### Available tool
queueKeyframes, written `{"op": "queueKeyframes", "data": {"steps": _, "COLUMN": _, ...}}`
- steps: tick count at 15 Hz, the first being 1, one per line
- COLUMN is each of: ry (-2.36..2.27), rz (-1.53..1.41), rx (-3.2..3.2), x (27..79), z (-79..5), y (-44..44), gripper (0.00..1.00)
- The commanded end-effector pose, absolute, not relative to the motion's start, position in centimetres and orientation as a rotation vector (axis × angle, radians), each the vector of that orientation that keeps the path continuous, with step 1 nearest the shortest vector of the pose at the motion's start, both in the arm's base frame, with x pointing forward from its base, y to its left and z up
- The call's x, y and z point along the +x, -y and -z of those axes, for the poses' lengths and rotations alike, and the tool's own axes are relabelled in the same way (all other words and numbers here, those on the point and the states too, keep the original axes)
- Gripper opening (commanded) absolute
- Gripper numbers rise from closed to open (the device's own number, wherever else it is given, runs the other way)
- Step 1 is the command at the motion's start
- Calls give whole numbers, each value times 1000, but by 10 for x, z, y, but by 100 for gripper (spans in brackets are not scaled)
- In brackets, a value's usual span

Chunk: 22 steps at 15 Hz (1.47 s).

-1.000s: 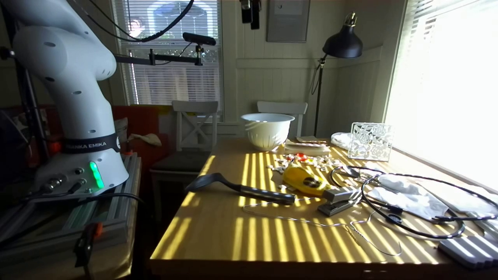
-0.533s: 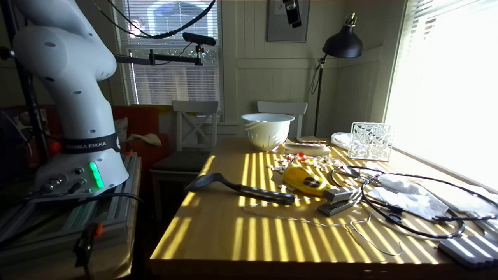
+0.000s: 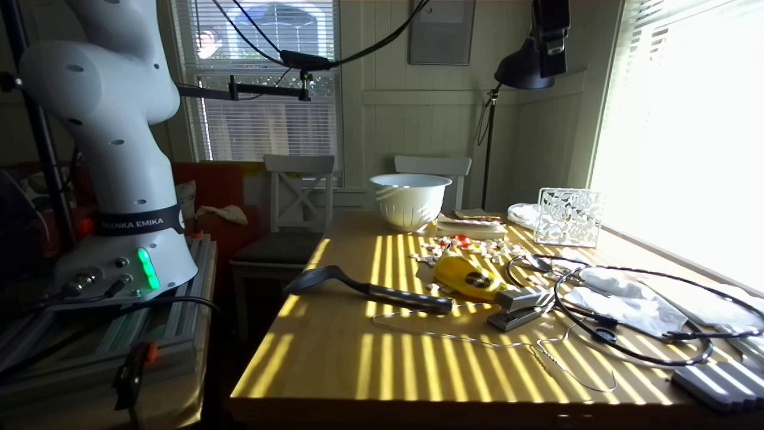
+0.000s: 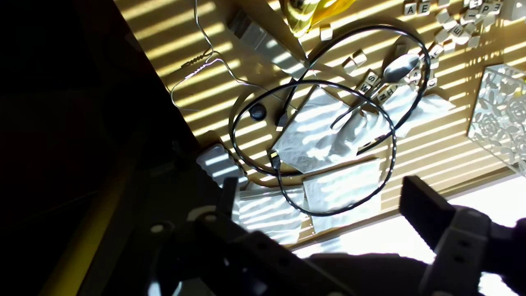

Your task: Pick up the tissue, then place it on the white stand

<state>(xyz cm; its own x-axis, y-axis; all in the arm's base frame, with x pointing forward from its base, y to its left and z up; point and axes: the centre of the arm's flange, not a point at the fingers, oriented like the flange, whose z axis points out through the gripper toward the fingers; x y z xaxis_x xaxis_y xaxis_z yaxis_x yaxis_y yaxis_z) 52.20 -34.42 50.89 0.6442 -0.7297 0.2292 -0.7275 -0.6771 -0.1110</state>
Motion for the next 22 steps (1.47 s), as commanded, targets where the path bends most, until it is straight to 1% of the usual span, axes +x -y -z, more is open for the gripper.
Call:
{"op": "queueKeyframes", "data": {"steps": 1, "ry": -1292, "rz": 229, "rx": -2817, "x": 594, "z": -491, "y": 394, "gripper": 100}}
{"op": "queueKeyframes", "data": {"steps": 2, "ry": -1297, "rz": 189, "rx": -2812, "x": 604, "z": -482, "y": 398, "gripper": 100}}
{"op": "queueKeyframes", "data": {"steps": 3, "ry": -1286, "rz": 260, "rx": -2835, "x": 552, "z": -473, "y": 364, "gripper": 100}}
{"op": "queueKeyframes", "data": {"steps": 6, "ry": -1290, "rz": 205, "rx": -2845, "x": 573, "z": -454, "y": 373, "gripper": 100}}
{"op": "queueKeyframes", "data": {"steps": 9, "ry": -1289, "rz": 204, "rx": -2846, "x": 575, "z": -458, "y": 374, "gripper": 100}}
{"op": "queueKeyframes", "data": {"steps": 10, "ry": -1302, "rz": 243, "rx": -2799, "x": 568, "z": -452, "y": 369, "gripper": 100}}
{"op": "queueKeyframes", "data": {"steps": 17, "ry": -1419, "rz": 146, "rx": -2490, "x": 625, "z": -369, "y": 423, "gripper": 100}}
{"op": "queueKeyframes", "data": {"steps": 22, "ry": -1452, "rz": -7, "rx": -2372, "x": 668, "z": -303, "y": 463, "gripper": 100}}
